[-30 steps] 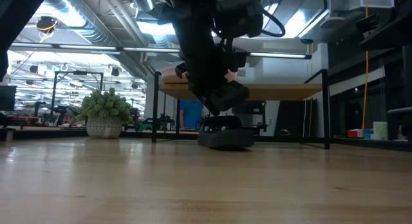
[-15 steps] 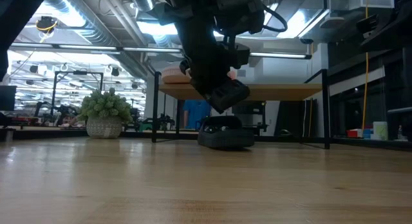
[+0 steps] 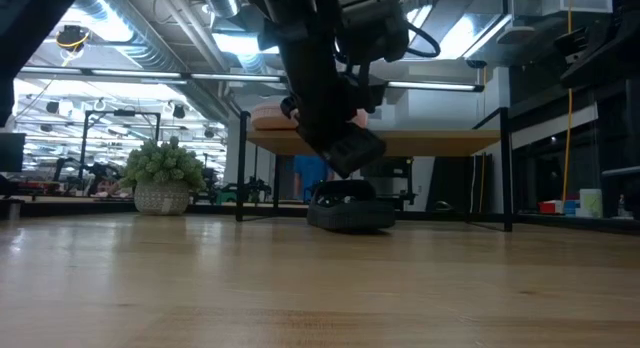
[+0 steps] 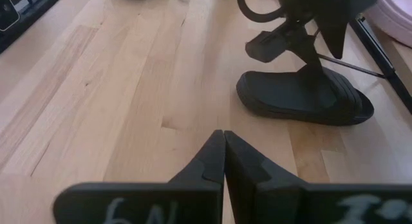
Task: Pick and place slides into the shelf
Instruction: Put the top black slipper on the shelf
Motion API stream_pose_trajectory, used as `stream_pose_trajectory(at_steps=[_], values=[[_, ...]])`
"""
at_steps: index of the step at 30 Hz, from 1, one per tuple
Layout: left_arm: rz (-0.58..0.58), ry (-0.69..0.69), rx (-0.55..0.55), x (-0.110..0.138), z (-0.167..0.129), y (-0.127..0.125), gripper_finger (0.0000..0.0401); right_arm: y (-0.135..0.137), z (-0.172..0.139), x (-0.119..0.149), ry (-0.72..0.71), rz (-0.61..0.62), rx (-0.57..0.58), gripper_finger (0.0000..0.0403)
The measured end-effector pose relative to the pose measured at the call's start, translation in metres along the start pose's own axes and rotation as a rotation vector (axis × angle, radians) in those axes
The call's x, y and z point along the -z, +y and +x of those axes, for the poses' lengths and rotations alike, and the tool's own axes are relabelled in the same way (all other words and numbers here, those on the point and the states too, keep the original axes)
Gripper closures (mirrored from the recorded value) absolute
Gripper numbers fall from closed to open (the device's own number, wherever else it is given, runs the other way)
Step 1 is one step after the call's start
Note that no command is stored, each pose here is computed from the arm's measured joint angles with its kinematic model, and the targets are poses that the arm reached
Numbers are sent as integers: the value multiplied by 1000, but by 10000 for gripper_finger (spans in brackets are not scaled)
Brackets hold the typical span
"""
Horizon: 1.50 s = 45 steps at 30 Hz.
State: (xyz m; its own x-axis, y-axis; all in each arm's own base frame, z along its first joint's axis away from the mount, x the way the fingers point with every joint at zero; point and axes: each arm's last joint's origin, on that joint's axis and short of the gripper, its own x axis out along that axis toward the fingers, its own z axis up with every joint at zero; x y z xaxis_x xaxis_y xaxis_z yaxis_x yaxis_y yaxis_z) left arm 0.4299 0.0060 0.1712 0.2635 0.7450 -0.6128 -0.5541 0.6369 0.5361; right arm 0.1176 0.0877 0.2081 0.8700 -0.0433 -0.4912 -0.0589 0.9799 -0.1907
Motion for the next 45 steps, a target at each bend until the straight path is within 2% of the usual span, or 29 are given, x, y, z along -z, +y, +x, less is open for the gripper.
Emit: stream_pose_trajectory(at_steps=[6,25,29,34,45], values=[[-8,26,37,-1,5,3,250,0,0,0,0,0,0,393],[-23,40,31,-2,12,9,254,0,0,0,-1,1,0,393],[-18,40,43,-1,10,6,295,0,0,0,-1,1,0,393],[-30,57,91,-1,10,5,387,0,0,0,-1,1,0,393],[39,13,114,6,-15,-16,401,0,0,0,-1,1,0,393]])
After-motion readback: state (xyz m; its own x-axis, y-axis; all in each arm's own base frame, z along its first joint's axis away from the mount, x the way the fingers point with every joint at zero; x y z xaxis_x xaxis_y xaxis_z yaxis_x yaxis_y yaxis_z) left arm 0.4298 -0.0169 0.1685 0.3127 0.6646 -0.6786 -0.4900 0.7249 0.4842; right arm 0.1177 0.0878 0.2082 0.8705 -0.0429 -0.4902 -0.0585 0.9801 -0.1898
